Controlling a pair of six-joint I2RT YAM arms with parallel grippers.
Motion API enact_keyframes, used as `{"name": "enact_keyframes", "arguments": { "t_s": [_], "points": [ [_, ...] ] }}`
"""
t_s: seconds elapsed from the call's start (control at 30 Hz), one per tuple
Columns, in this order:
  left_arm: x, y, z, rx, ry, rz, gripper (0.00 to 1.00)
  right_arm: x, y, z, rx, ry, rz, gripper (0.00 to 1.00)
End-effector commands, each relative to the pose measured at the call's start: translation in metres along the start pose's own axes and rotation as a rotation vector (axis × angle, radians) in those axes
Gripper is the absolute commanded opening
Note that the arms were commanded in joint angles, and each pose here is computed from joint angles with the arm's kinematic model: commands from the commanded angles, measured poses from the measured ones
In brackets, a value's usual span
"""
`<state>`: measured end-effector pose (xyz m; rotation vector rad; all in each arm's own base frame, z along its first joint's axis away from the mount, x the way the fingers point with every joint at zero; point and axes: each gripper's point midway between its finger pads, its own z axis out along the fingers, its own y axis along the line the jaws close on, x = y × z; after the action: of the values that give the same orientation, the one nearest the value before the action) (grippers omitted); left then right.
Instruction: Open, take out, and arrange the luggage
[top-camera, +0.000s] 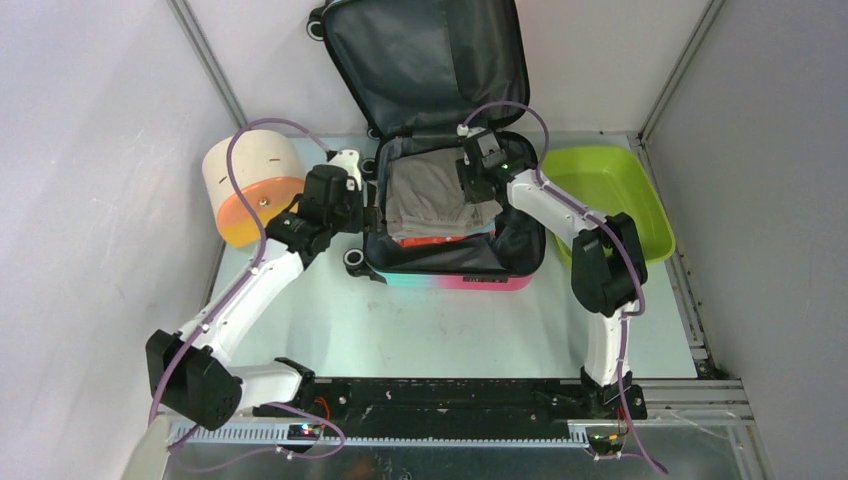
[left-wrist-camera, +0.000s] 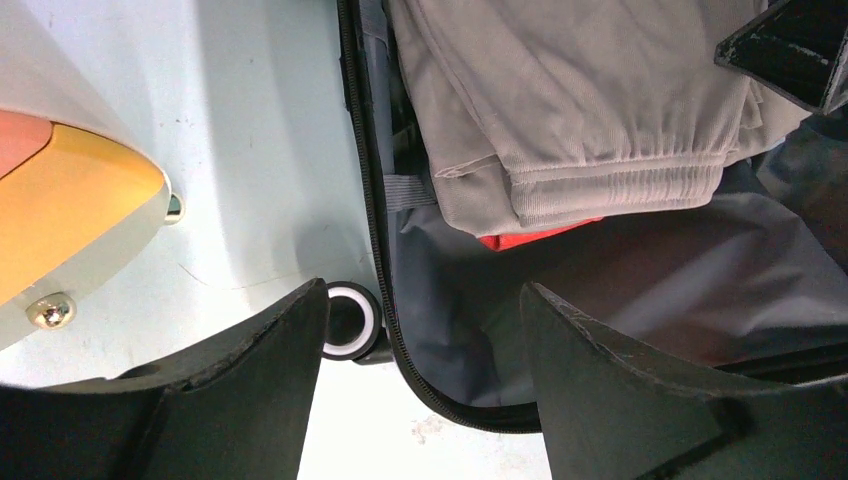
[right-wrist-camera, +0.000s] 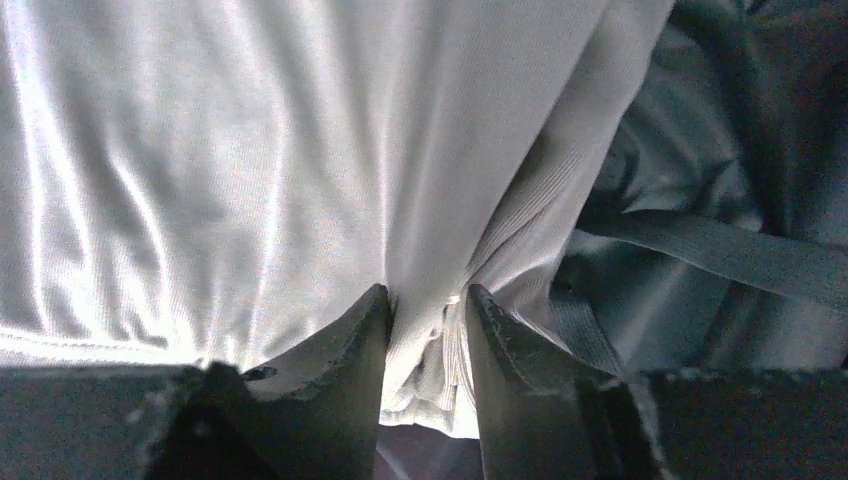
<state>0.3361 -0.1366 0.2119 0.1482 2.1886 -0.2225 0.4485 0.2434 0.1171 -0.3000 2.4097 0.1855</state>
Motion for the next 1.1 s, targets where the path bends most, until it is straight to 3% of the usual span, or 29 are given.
{"name": "enact_keyframes", "arguments": {
  "t_s": [0.0,0.07,0.13,0.17,0.33,0.67,0.9,1.07],
  "points": [
    [-0.003,-0.004,-0.002,0.003,-0.017,-0.046,0.76,-0.017,0.015,-0.015,-0.017,-0.047,-0.055,0.33],
    [0.001,-0.008,-0.002,0.022,-0.016,-0.060,0.76,-0.013,0.019,-0.011,-0.030,-0.039,-0.051,0.30],
    [0.006,-0.009,-0.002,0.025,-0.009,-0.062,0.76,-0.010,0.019,-0.008,-0.020,-0.026,-0.039,0.33],
    [0.007,-0.009,-0.002,0.024,-0.007,-0.062,0.76,-0.007,0.019,-0.006,-0.014,-0.017,-0.033,0.39],
    [0.013,-0.003,-0.003,0.002,0.004,-0.049,0.76,0.001,0.013,-0.002,0.028,0.006,-0.015,0.50],
    [0.020,-0.002,-0.001,-0.002,0.016,-0.049,0.76,-0.001,0.005,-0.010,0.039,-0.002,0.033,0.86],
    [0.025,0.005,0.001,-0.039,0.014,-0.045,0.76,0.023,0.003,0.007,0.011,0.064,0.084,0.87],
    [0.023,0.005,0.001,-0.040,0.012,-0.039,0.76,0.028,0.003,0.014,0.015,0.072,0.080,0.80]
  ]
}}
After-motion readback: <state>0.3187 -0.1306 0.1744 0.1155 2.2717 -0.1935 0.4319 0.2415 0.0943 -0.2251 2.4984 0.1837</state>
